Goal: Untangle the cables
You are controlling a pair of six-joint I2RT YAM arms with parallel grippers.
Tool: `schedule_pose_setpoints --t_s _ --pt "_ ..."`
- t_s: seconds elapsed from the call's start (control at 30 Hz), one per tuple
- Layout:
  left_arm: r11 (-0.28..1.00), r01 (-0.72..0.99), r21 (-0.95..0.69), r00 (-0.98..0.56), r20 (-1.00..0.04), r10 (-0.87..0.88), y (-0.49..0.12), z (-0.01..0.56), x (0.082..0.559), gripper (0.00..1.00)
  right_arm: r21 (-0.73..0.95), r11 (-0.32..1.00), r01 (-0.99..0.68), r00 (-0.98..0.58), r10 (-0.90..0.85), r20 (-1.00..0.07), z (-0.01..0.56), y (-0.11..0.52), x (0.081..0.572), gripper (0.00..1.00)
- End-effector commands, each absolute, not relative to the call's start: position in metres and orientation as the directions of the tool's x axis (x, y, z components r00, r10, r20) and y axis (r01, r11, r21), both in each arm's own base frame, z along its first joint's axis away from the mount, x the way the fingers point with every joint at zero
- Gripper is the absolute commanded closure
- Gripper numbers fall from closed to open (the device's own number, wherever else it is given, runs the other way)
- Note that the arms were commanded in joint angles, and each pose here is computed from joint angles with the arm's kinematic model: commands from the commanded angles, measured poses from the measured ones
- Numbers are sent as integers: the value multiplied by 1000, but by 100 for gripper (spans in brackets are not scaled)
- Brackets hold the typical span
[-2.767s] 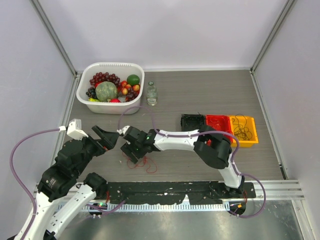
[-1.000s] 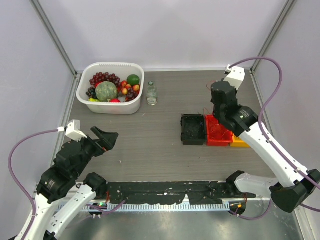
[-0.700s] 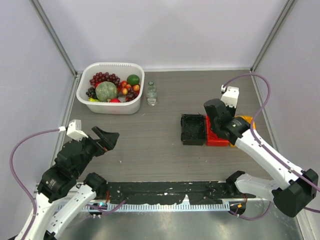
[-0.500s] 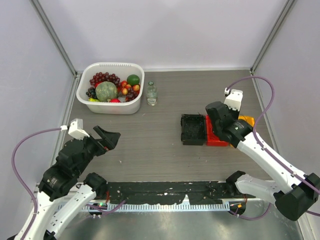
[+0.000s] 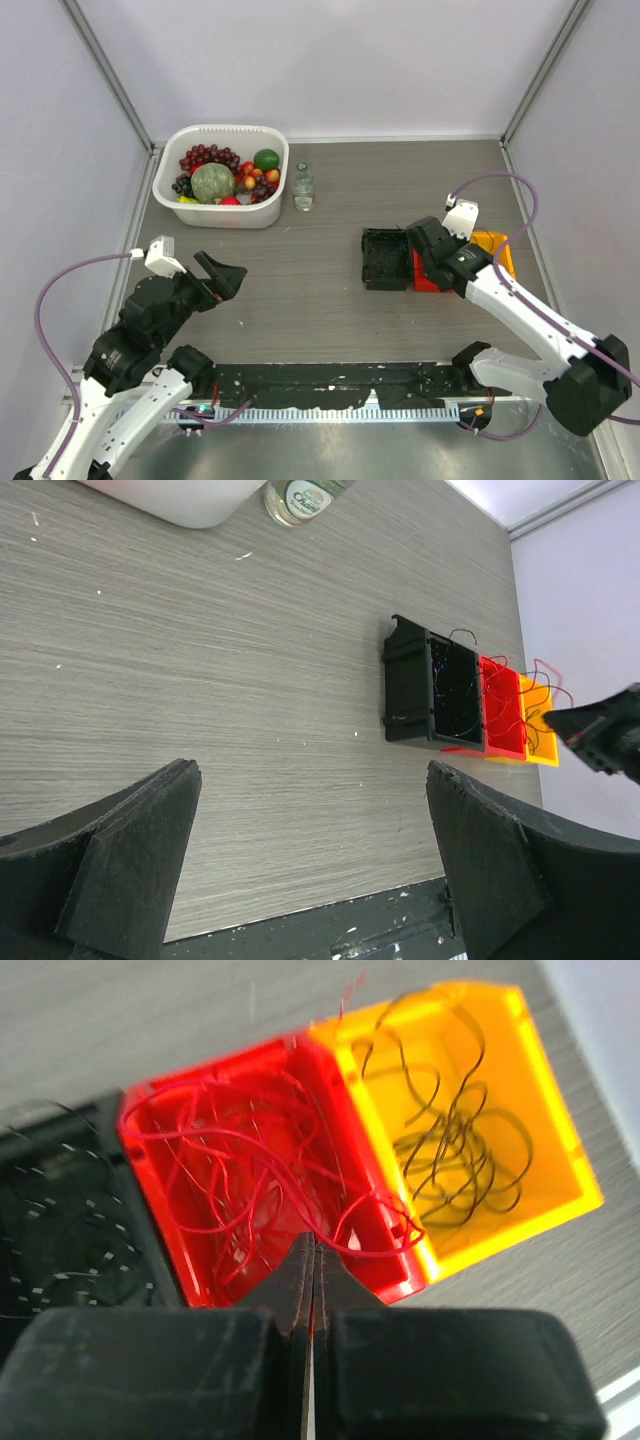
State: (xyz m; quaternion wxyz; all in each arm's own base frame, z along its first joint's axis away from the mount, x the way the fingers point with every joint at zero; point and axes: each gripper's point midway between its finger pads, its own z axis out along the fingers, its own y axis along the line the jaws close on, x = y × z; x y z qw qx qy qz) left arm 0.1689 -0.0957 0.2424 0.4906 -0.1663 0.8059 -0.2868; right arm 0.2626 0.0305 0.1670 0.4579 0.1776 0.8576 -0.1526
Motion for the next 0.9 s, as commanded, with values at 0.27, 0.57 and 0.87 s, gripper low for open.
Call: schedule_pose_setpoints --t_s 0.27,0.57,0.87 --pt "754 44 -655 -475 -678 -561 -108 249 174 1 -58 883 465 -623 279 -731 97 46 288 99" --pt "762 52 -646 -466 -690 -554 -107 253 175 1 -113 883 456 -609 217 -763 123 34 288 54" --pt "761 61 -646 -479 -688 -545 -111 251 177 1 -52 912 406 -596 221 -772 163 38 279 38"
